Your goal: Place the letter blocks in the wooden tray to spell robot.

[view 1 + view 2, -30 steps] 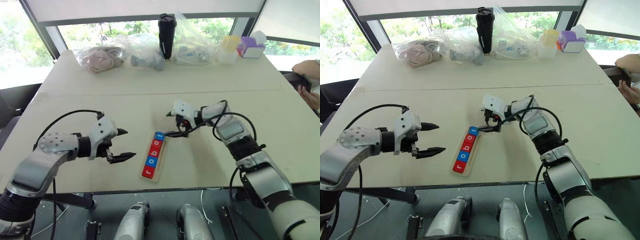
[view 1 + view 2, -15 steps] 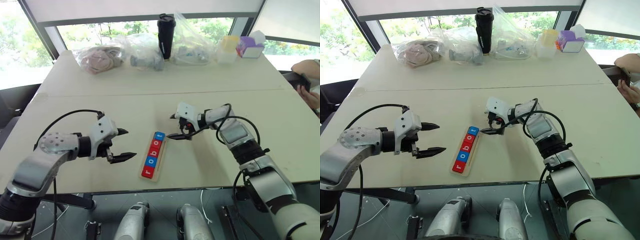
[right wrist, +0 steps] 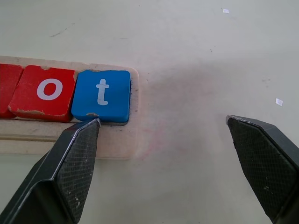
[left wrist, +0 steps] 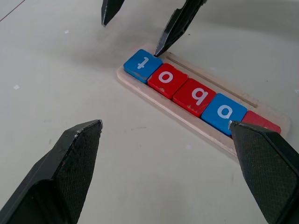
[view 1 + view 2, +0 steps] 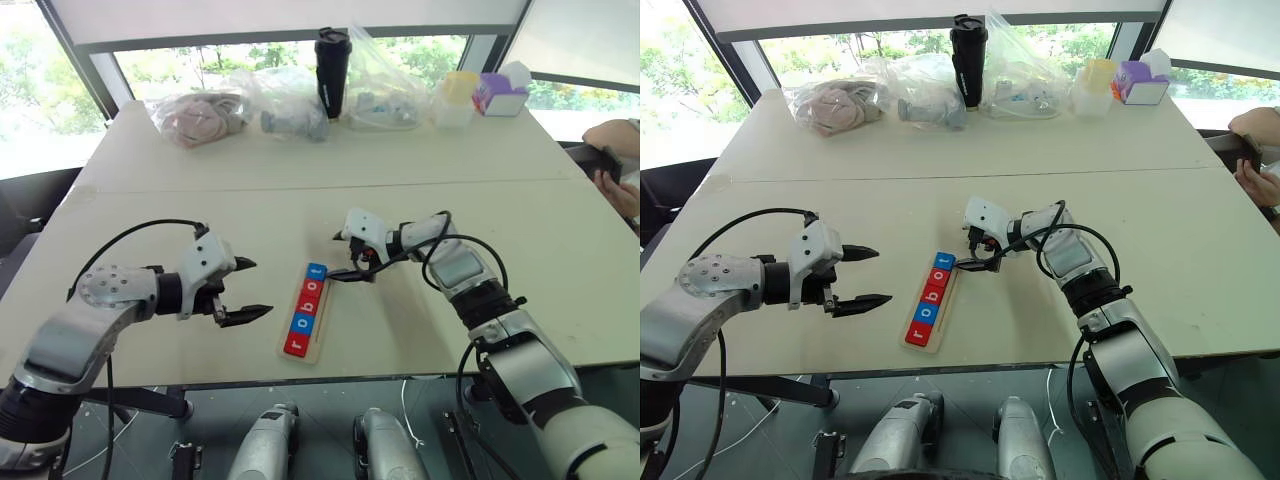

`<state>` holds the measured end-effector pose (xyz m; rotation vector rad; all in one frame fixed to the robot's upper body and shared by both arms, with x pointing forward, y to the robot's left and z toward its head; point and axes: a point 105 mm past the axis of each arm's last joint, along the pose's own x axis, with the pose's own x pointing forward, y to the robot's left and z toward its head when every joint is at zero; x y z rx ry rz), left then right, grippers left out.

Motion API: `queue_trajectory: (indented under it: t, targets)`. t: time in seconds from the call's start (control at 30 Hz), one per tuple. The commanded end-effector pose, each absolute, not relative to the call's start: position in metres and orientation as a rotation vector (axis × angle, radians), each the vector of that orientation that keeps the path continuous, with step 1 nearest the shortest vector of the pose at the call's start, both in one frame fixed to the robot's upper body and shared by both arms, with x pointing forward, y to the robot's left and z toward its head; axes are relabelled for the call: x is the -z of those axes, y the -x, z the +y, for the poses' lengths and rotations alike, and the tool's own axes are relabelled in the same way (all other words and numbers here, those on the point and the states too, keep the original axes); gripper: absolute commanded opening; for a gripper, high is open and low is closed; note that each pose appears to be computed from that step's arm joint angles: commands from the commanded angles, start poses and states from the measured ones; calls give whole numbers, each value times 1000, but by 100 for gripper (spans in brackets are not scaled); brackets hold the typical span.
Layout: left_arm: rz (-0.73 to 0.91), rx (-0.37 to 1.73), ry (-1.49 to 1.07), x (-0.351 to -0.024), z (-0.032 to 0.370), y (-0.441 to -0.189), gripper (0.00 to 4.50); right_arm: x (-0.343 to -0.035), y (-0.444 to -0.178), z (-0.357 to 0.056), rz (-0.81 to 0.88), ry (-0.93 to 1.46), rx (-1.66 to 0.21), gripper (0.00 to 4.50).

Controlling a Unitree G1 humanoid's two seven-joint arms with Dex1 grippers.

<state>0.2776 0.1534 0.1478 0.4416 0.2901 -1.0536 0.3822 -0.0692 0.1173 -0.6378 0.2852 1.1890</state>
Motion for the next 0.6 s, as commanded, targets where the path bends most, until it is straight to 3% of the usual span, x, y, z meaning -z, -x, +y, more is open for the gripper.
queue_trajectory:
  t: [0.03,0.23,0.6]
  targets:
    - [258,1070,-426,-161,152,-274,450,-141,-386,-75,215,701,-1156,447]
    - [261,1037,-368,-165,161,-269,450,-176,-372,-98,145,665,-1080,447]
    - [310,953,-249,-153,189,-252,450,-173,-283,-135,279,456,-1005,447]
